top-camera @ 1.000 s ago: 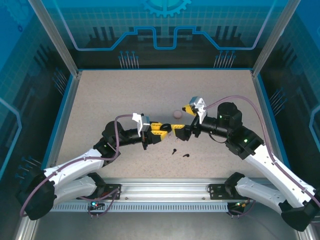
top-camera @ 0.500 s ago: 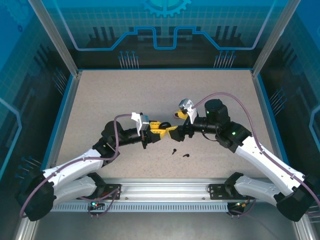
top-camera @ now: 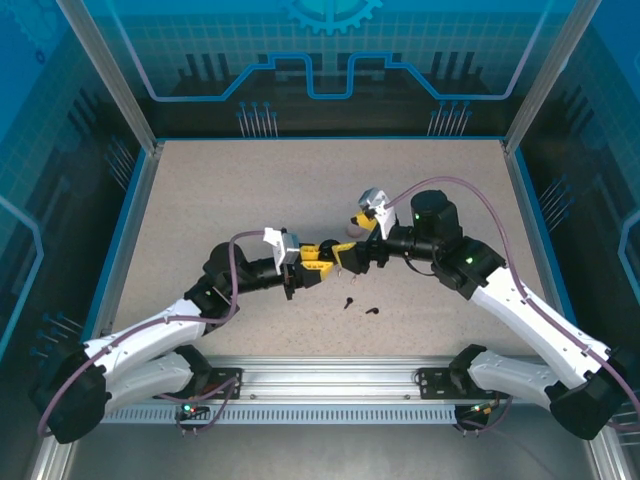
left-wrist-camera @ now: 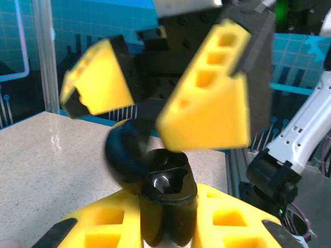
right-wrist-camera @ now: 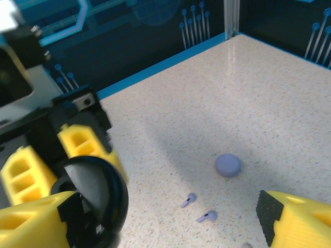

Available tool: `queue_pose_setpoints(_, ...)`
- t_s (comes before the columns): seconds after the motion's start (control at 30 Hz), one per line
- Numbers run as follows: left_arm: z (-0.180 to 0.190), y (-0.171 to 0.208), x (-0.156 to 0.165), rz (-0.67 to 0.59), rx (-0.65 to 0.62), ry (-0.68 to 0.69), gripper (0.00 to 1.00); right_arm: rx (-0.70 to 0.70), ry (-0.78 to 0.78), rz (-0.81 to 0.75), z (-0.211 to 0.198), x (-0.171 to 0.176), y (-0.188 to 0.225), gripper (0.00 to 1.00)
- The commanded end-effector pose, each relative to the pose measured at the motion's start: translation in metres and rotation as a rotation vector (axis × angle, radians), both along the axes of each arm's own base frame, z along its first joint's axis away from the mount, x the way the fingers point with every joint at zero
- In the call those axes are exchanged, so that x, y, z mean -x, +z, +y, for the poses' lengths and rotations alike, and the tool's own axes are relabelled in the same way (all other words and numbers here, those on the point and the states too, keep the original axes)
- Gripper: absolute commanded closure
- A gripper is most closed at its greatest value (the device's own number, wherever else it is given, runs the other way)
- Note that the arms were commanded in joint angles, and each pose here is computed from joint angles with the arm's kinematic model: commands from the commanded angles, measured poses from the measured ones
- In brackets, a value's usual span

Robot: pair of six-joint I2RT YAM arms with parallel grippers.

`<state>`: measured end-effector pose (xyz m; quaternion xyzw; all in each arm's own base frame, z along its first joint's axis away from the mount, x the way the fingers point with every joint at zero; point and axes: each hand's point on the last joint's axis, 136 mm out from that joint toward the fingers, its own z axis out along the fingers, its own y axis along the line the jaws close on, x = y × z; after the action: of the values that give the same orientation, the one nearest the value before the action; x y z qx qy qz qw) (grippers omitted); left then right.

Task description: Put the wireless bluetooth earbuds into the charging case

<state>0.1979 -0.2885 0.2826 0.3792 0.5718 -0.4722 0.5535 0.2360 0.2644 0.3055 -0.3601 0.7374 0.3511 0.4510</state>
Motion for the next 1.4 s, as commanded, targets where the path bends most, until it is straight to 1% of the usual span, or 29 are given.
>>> queue_pose_setpoints(0.0,-0.002,0.009,0.012,-0.051,0.005,-0.049,0.98,-0.014,-0.041,-0.040,-0.005,-0.011,0.015,0.10)
queue_pose_setpoints(0.2,-0.002,0.008,0.012,-0.049,0.005,-0.047,0.98,-0.029,-0.026,-0.035,-0.003,-0.010,0.020,0.10)
queue_pose_setpoints(0.4,-0.001,0.005,0.008,-0.049,-0.005,-0.022,0.98,-0.067,-0.006,-0.040,-0.011,0.005,0.032,0.08)
queue_pose_setpoints(0.5,0.001,0.004,0.007,-0.062,-0.007,-0.003,0.98,-0.086,-0.066,-0.018,-0.025,0.012,0.039,0.07)
queue_pose_setpoints(0.6,0.004,0.003,0.006,-0.095,-0.006,0.016,1.00,-0.095,-0.225,0.070,-0.049,0.010,0.033,0.07)
queue_pose_setpoints(0.7,0.009,0.005,0.005,-0.167,0.008,0.053,1.00,-0.058,-0.436,0.245,-0.079,0.010,0.003,0.09)
queue_pose_setpoints(0.8,0.013,0.006,0.007,-0.235,0.015,0.075,1.00,0.045,-0.627,0.425,-0.111,0.019,-0.039,0.11)
queue_pose_setpoints(0.87,0.015,0.006,0.008,-0.253,0.006,0.079,1.00,0.099,-0.693,0.531,-0.121,0.029,-0.070,0.15)
queue_pose_setpoints(0.97,0.015,0.009,0.009,-0.259,-0.001,0.079,1.00,0.130,-0.717,0.670,-0.118,0.042,-0.112,0.18)
queue_pose_setpoints(1.03,0.016,0.009,0.009,-0.260,0.000,0.081,1.00,0.186,-0.737,0.758,-0.116,0.052,-0.155,0.21)
queue_pose_setpoints(1.1,0.016,0.010,0.010,-0.256,0.006,0.080,1.00,0.242,-0.775,0.790,-0.117,0.057,-0.185,0.22)
queue_pose_setpoints(1.2,0.017,0.012,0.011,-0.253,0.012,0.080,1.00,0.314,-0.817,0.791,-0.116,0.059,-0.220,0.21)
queue_pose_setpoints(1.37,0.019,0.013,0.012,-0.251,0.015,0.086,1.00,0.400,-0.805,0.781,-0.101,0.053,-0.243,0.19)
